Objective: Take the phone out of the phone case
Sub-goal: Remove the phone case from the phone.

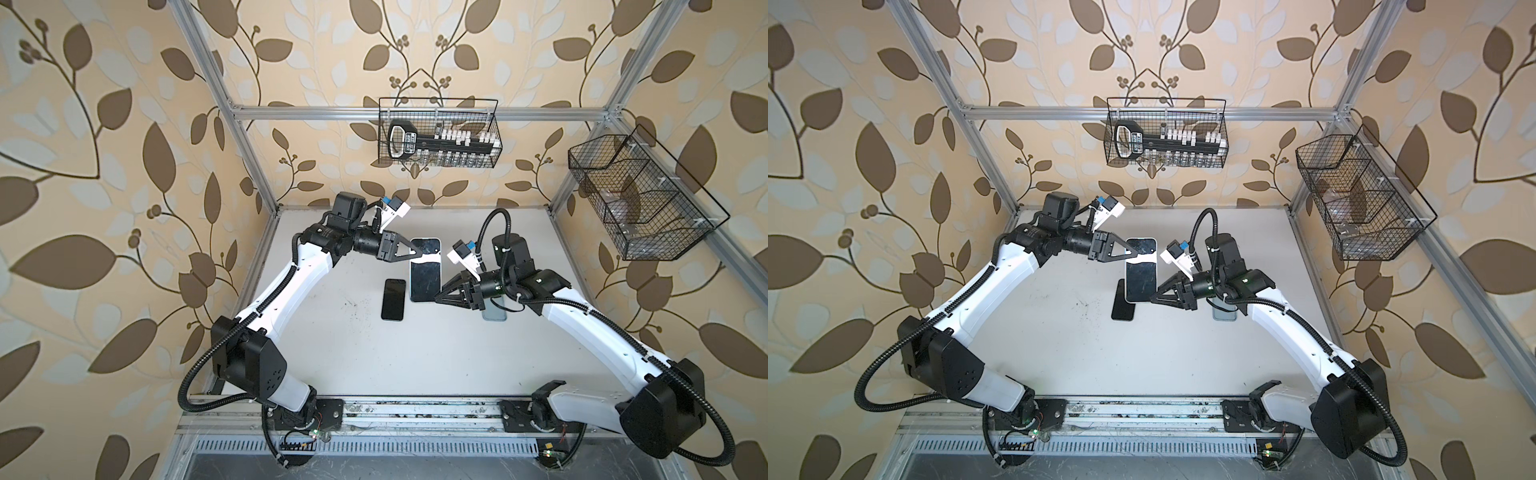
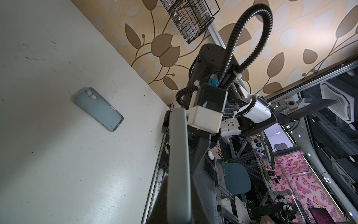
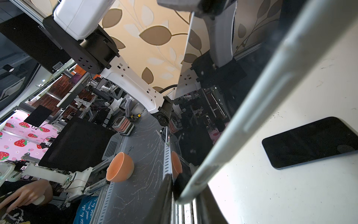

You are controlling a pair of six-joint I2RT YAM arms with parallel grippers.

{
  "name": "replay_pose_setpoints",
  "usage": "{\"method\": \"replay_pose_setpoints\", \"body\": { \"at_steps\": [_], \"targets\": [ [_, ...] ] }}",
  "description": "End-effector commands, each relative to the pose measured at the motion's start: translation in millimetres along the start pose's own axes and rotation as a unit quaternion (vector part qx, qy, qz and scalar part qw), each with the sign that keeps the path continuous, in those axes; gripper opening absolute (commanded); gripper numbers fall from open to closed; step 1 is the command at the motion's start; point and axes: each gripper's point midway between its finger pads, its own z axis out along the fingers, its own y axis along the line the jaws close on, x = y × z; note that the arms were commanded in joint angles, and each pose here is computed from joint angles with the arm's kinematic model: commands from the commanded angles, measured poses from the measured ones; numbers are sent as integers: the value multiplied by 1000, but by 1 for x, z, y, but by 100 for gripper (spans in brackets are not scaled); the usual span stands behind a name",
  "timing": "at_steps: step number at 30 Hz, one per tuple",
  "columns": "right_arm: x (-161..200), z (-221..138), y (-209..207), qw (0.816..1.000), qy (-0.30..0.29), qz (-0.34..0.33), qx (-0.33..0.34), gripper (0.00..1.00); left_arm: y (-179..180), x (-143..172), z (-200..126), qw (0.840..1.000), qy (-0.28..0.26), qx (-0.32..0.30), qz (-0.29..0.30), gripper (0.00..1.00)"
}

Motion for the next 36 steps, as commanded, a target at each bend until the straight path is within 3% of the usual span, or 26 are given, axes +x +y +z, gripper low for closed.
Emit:
{"method": "replay_pose_setpoints", "body": {
  "at_steps": [1, 19, 26, 36],
  "targets": [
    [-6, -6, 17, 999, -8, -39, -30, 22, -18, -6, -7, 999, -9, 15, 35, 0],
    [-1, -11, 24, 998, -4, -47, -51, 21, -16, -8, -6, 999, -8, 15, 32, 0],
    [-1, -11, 30, 996, -4, -57, -67, 8, -15, -10, -5, 999, -10, 19, 29, 0],
    [-1, -12, 45, 992, -6, -82, -90, 9, -6, -18, -2, 1000, -24, 16, 9, 0]
  ]
}}
